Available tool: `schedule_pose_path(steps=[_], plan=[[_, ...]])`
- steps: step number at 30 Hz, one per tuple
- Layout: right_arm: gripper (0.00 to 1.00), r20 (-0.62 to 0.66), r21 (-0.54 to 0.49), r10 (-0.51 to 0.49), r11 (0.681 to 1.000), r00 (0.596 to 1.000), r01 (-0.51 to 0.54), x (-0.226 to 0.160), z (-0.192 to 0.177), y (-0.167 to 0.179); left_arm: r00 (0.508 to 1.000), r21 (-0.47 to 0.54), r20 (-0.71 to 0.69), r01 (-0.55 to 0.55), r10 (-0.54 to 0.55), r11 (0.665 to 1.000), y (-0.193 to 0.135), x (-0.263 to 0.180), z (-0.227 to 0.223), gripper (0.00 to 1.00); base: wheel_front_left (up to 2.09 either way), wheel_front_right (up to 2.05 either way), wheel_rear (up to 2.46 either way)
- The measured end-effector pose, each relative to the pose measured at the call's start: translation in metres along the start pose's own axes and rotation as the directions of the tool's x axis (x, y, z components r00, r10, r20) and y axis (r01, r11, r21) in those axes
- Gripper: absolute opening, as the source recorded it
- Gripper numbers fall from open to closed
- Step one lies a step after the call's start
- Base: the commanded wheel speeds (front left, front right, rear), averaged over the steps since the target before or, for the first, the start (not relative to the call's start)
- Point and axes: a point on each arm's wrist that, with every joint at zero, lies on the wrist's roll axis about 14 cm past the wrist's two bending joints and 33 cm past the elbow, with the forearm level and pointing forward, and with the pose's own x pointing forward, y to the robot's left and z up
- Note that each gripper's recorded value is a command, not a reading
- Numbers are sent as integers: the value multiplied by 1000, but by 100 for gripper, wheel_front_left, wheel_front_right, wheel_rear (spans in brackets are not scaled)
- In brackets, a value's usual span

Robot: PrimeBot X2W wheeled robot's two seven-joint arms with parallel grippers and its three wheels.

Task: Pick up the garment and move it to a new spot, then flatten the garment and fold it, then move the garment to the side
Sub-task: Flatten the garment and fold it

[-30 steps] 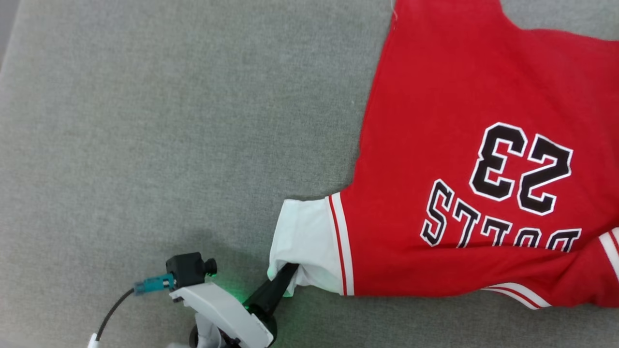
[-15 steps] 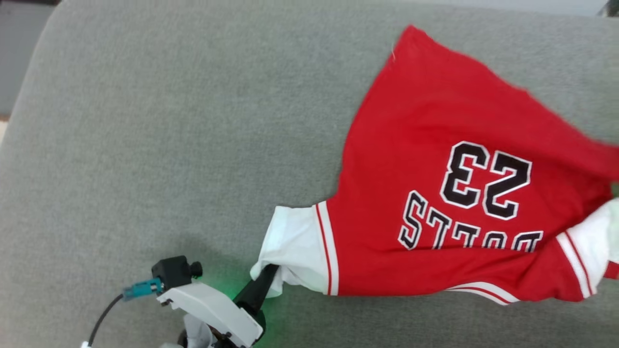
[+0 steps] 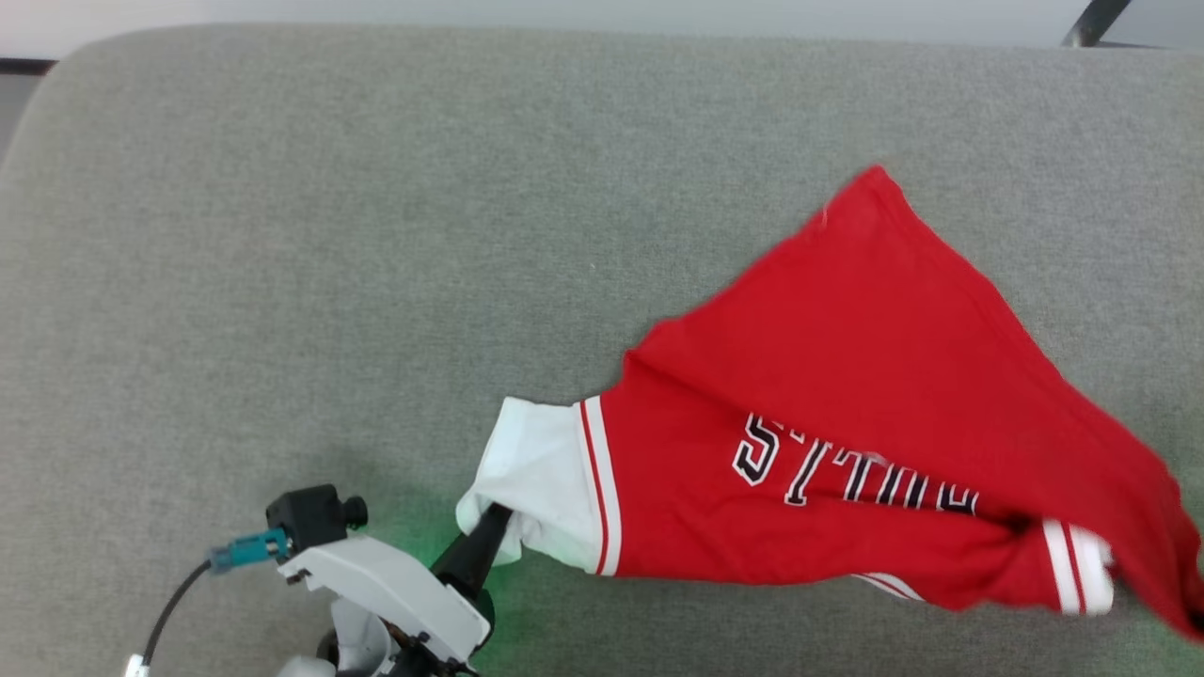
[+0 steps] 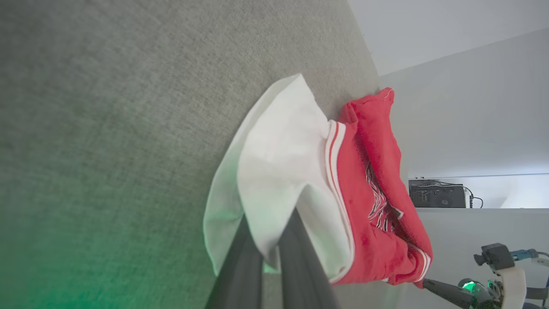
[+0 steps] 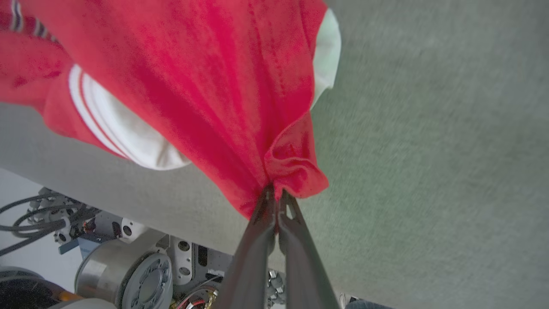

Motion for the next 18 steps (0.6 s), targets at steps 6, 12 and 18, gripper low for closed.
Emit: schedule_pose_path(steps=[6,12,18], plan=[[0,-130,-11,42,999,991,-44,11,-44,16,1000,7,-8,4,-4,1000,-1,7,2,0,0,0,0],[0,-228,7,148,989,962,-150,20,-74,44,1000,4,-16,0,0,1000,2,10,1,0,0,0,0],[24,-189,-7,151,988,970,-155,24,-65,42,1000,6,-14,0,0,1000,1,11,3,0,0,0,0]])
